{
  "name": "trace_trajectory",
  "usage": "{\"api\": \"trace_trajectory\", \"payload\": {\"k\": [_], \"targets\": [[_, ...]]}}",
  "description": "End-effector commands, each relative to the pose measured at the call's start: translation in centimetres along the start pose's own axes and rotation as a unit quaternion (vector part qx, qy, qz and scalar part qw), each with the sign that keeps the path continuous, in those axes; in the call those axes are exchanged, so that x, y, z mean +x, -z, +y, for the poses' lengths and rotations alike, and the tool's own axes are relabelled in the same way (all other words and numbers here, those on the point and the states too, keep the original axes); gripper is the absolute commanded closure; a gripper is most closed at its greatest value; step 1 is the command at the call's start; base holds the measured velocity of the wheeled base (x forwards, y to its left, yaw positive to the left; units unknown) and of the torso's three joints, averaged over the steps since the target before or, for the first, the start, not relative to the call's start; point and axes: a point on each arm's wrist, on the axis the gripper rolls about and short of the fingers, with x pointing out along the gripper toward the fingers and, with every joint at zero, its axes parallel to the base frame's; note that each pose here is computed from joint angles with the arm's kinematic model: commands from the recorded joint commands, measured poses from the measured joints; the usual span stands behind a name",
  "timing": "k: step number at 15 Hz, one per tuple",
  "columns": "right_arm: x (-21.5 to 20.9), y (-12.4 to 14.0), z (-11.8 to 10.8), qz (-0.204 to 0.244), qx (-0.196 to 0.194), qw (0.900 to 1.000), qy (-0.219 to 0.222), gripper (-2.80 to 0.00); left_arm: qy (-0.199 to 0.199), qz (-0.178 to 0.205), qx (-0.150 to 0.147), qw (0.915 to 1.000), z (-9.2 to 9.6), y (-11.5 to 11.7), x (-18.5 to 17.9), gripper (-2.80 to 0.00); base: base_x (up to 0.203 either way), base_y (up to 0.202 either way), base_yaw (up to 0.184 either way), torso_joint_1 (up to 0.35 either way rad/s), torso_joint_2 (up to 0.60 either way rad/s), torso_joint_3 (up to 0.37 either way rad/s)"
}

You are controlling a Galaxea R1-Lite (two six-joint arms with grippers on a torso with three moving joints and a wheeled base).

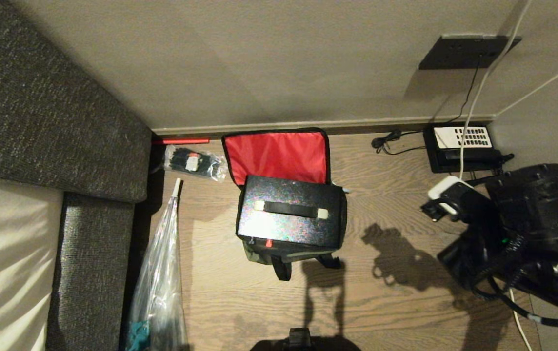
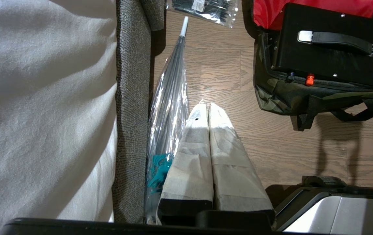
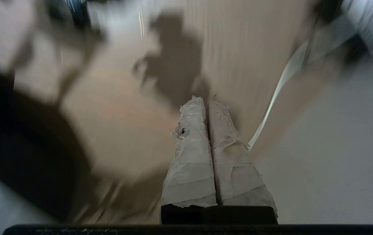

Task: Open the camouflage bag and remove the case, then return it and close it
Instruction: Close the top of the storage box

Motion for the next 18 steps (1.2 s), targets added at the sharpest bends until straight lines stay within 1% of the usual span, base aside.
{"api": "trace_trajectory", "payload": {"k": [1, 3, 4, 5, 6, 7, 8, 9, 10, 12, 13, 14, 15, 16, 17, 18], "targets": [[-3.3, 3.5, -1.9, 0.028, 0.091, 0.995, 0.01, 0.0, 0.0, 0.001, 0.0, 1.0, 0.0, 0.1, 0.0, 0.0, 0.0, 0.0, 0.0, 0.0, 0.0, 0.0], [-5.3, 6.1, -2.4, 0.044, 0.125, 0.991, 0.006, 0.0, 0.0, 0.001, 0.0, 1.0, 0.0, 0.1, 0.0, 0.0, 0.0, 0.0, 0.0, 0.0, 0.0, 0.0], [-5.9, 7.7, -2.3, 0.052, 0.152, 0.987, -0.007, 0.0, 0.0, 0.001, 0.0, 1.0, 0.0, 0.1, 0.0, 0.0, 0.0, 0.0, 0.0, 0.0, 0.0, 0.0], [-6.6, 8.7, -2.3, 0.047, 0.189, 0.98, -0.045, 0.0, 0.0, 0.001, 0.0, 1.0, 0.0, 0.1, 0.0, 0.0, 0.0, 0.0, 0.0, 0.0, 0.0, 0.0], [-7.5, 9.3, -2.4, 0.032, 0.222, 0.969, -0.099, 0.0, 0.0, 0.001, 0.0, 1.0, 0.0, 0.1, 0.0, 0.0, 0.0, 0.0, 0.0, 0.0, 0.0, 0.0], [-8.1, 9.6, -2.7, 0.019, 0.245, 0.96, -0.13, 0.0, 0.0, 0.001, 0.0, 1.0, 0.0, 0.1, 0.0, 0.0, 0.0, 0.0, 0.0, 0.0, 0.0, 0.0], [-8.5, 10.0, -2.9, 0.013, 0.267, 0.952, -0.148, 0.0, 0.0, 0.001, 0.0, 1.0, 0.0, 0.1, 0.0, 0.0, 0.0, 0.0, 0.0, 0.0, 0.0, 0.0], [-8.6, 10.3, -3.3, 0.012, 0.288, 0.947, -0.14, 0.0, 0.0, 0.001, 0.0, 1.0, 0.0, 0.1, 0.0, 0.0, 0.0, 0.0, 0.0, 0.0, 0.0, 0.0], [-9.0, 10.7, -3.5, 0.003, 0.312, 0.939, -0.146, 0.0, 0.0, 0.001, 0.0, 1.0, 0.0, 0.1, 0.0, 0.0, 0.0, 0.0, 0.0, 0.0, 0.0, 0.0], [-10.2, 11.3, -4.0, -0.024, 0.357, 0.917, -0.176, 0.0, 0.0, 0.001, 0.0, 1.0, 0.0, 0.1, 0.0, 0.0, 0.0, 0.0, 0.0, 0.0, 0.0, 0.0], [-10.7, 11.6, -4.3, -0.037, 0.372, 0.909, -0.184, 0.0, 0.0, 0.001, 0.0, 1.0, 0.0, 0.1, 0.0, 0.0, 0.0, 0.0, 0.0, 0.0, 0.0, 0.0], [-11.4, 12.2, -4.5, -0.052, 0.393, 0.901, -0.176, 0.0, 0.0, 0.001, 0.0, 1.0, 0.0, 0.1, 0.0, 0.0, 0.0, 0.0, 0.0, 0.0, 0.0, 0.0], [-12.0, 13.0, -4.4, -0.064, 0.407, 0.895, -0.17, 0.0, 0.0, 0.001, 0.0, 1.0, 0.0, 0.1, 0.0, 0.0, 0.0, 0.0, 0.0, 0.0, 0.0, 0.0], [-12.6, 14.0, -4.2, -0.07, 0.413, 0.893, -0.163, 0.0, 0.0, 0.001, 0.0, 1.0, 0.0, 0.1, 0.0, 0.0, 0.0, 0.0, 0.0, 0.0, 0.0, 0.0], [-13.1, 14.8, -3.9, -0.068, 0.414, 0.895, -0.155, 0.0, 0.0, 0.001, 0.0, 1.0, 0.0, 0.1, 0.0, 0.0, 0.0, 0.0, 0.0, 0.0, 0.0, 0.0], [-13.5, 15.7, -3.5, -0.056, 0.41, 0.898, -0.147, 0.0, 0.0, 0.001, 0.0, 1.0, 0.0, 0.1, 0.0, 0.0, 0.0, 0.0, 0.0, 0.0, 0.0, 0.0]]}}
